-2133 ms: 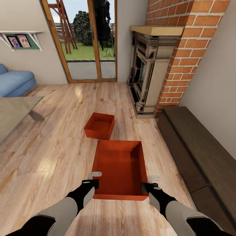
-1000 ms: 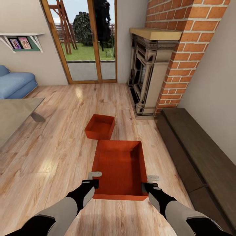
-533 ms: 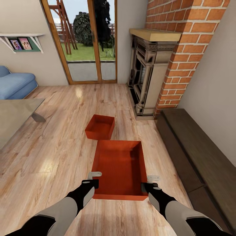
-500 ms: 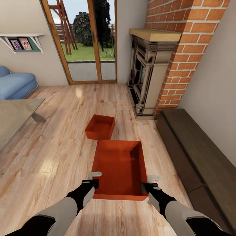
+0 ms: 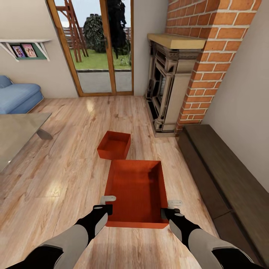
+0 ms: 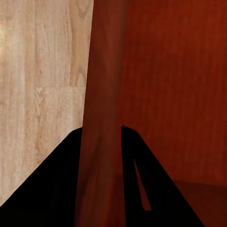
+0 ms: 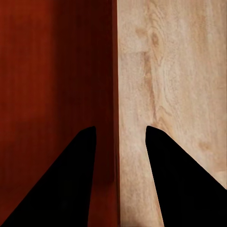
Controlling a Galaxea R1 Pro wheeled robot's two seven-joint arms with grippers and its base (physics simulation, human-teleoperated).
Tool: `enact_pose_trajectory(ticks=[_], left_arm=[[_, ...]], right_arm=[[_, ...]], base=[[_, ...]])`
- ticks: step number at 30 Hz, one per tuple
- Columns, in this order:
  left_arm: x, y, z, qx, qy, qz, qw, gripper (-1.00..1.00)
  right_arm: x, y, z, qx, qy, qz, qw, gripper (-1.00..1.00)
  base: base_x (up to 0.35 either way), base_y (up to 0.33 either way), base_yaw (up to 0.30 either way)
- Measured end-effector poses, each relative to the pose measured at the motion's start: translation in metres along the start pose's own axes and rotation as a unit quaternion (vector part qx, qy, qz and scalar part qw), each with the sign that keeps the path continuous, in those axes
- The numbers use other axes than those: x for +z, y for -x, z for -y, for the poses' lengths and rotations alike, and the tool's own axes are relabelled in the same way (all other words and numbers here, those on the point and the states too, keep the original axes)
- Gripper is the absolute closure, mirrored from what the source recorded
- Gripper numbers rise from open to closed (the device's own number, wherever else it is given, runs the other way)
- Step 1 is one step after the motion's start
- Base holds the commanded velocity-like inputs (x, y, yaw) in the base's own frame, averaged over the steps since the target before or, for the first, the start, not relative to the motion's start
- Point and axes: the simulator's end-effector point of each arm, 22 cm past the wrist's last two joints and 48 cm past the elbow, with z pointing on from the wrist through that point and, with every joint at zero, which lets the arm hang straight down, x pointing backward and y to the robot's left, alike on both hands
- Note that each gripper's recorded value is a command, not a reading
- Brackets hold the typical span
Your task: Move the two storage containers from the living room to the garage. In the garage, place one container on the floor and stack the other container on top of it (either order is fine).
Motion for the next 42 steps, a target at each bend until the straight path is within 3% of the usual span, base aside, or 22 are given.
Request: enact_pose_trajectory(ticks=[42], left_arm=[[-0.039, 0.02, -0.003, -0.002, 0.0, 0.02, 0.9998, 1.0]], right_arm=[[-0.037, 0.021, 0.0, 0.001, 0.001, 0.02, 0.9998, 1.0]], base=[[0.0, 0.0, 0.0]])
